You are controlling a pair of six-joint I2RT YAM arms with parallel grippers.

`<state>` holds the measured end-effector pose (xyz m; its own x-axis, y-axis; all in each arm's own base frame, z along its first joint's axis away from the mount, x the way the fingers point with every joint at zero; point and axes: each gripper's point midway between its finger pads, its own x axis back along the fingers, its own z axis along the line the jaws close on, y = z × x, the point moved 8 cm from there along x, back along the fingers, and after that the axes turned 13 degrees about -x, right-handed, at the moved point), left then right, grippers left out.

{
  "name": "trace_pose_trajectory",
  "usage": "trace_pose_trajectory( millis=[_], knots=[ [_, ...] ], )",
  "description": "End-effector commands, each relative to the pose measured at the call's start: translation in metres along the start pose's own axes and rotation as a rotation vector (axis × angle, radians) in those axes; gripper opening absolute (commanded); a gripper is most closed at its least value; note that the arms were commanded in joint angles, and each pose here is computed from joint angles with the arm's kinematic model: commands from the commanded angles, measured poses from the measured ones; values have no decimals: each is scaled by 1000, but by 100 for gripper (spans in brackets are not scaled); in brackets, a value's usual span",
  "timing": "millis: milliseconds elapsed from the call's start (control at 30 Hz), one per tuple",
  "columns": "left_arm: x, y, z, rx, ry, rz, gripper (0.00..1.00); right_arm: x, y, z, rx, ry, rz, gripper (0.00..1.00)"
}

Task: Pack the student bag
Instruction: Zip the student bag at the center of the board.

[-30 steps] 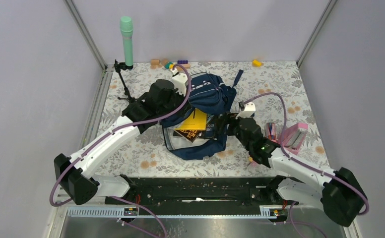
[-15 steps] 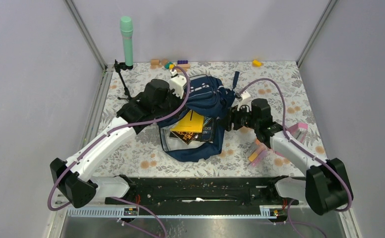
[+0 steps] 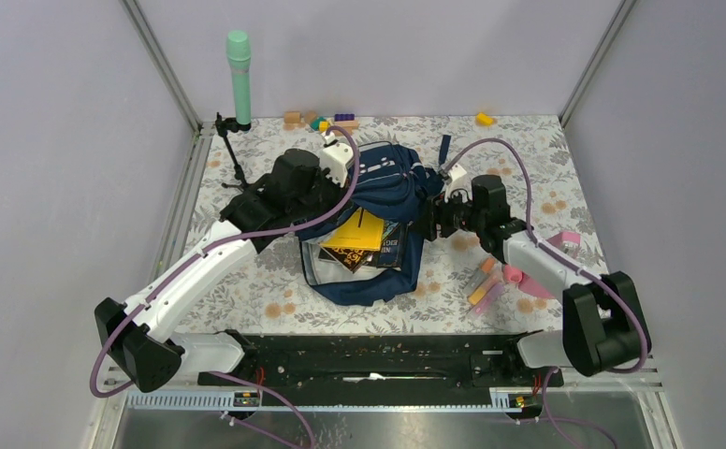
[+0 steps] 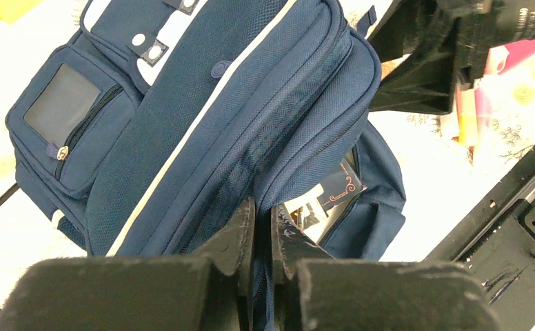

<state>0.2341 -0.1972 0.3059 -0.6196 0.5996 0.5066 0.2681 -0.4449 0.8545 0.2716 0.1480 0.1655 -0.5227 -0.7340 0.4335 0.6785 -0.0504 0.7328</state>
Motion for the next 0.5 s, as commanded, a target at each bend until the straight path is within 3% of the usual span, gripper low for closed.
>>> trace_pose_trajectory(
  millis=[0,267,467],
  knots=[
    [16,32,6,-20,23,-170,0,-13,16,-2,17,63,7,64],
    [16,31,6,-24,24,-168,0,-21,24,-4,3,177,4,61],
    [15,31,6,-24,19,-166,0,-24,18,-4,-44,214,51,49]
  ],
)
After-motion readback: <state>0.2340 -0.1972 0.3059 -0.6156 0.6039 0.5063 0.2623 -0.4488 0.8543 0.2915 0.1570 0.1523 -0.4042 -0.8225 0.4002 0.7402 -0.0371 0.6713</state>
